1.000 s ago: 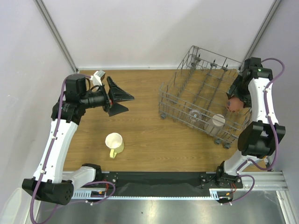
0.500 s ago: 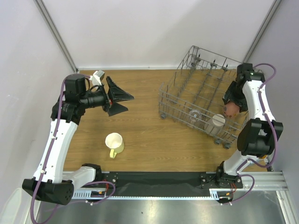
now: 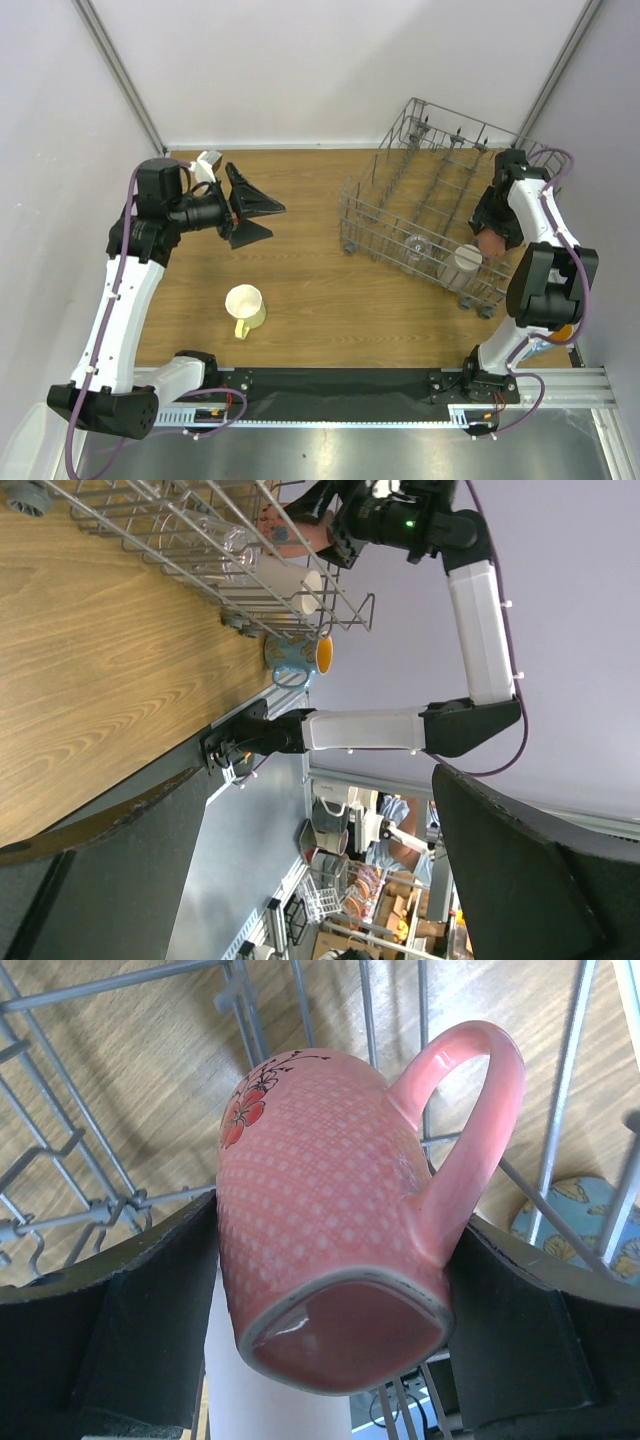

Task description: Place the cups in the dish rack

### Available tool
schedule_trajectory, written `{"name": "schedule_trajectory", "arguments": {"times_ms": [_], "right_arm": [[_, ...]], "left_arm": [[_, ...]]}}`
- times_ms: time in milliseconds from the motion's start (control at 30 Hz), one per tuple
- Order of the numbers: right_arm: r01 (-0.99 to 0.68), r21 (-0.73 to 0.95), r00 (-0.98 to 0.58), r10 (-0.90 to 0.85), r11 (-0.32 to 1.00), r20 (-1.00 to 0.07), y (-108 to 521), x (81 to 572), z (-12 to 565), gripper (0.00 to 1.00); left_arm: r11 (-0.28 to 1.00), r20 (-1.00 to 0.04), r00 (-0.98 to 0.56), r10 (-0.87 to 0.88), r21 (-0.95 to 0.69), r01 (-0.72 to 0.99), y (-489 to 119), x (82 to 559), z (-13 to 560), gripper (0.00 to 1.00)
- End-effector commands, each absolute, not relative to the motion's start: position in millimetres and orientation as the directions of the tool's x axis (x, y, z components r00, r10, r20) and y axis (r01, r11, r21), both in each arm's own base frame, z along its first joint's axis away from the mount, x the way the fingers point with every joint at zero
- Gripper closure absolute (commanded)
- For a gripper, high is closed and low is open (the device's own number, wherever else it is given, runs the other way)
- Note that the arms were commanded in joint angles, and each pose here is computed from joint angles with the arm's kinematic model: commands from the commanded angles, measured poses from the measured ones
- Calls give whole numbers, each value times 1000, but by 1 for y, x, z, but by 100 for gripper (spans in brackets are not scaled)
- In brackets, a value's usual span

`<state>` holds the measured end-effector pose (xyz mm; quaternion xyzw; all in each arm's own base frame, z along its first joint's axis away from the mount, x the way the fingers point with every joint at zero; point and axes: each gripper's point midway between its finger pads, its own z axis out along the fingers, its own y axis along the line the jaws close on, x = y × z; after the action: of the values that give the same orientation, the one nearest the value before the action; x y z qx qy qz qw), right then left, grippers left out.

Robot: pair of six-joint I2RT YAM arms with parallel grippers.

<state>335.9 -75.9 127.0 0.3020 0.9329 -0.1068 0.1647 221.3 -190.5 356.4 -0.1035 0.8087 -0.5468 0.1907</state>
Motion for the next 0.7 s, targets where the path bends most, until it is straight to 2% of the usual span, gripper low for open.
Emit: {"name": "schedule_trajectory", "arguments": {"times_ms": [0, 400, 433, 467, 533, 567, 667], "right_arm": [[598, -118, -758, 510, 793, -406, -80, 345, 124, 100], [576, -167, -790, 492, 800, -365, -78, 340, 97, 100], [574, -171, -794, 493, 801, -357, -77, 338, 94, 97], [571, -172, -796, 490, 803, -355, -77, 337, 93, 87], [568, -172, -799, 490, 805, -348, -76, 335, 92, 79], [566, -168, -801, 491, 807, -343, -75, 334, 92, 68], [565, -160, -800, 490, 809, -347, -74, 331, 95, 49]], "left_arm": [[366, -247, -885, -394, -926, 95, -188, 218, 382, 1], [365, -250, -881, -403, -926, 96, -187, 217, 390, 1], [365, -248, -881, -403, -926, 93, -187, 217, 390, 1], [363, -247, -881, -403, -927, 94, -187, 216, 390, 1], [362, -244, -881, -405, -928, 91, -187, 216, 390, 1], [361, -241, -882, -405, -928, 88, -187, 216, 390, 1], [360, -239, -881, -409, -929, 85, -187, 215, 390, 1]]}}
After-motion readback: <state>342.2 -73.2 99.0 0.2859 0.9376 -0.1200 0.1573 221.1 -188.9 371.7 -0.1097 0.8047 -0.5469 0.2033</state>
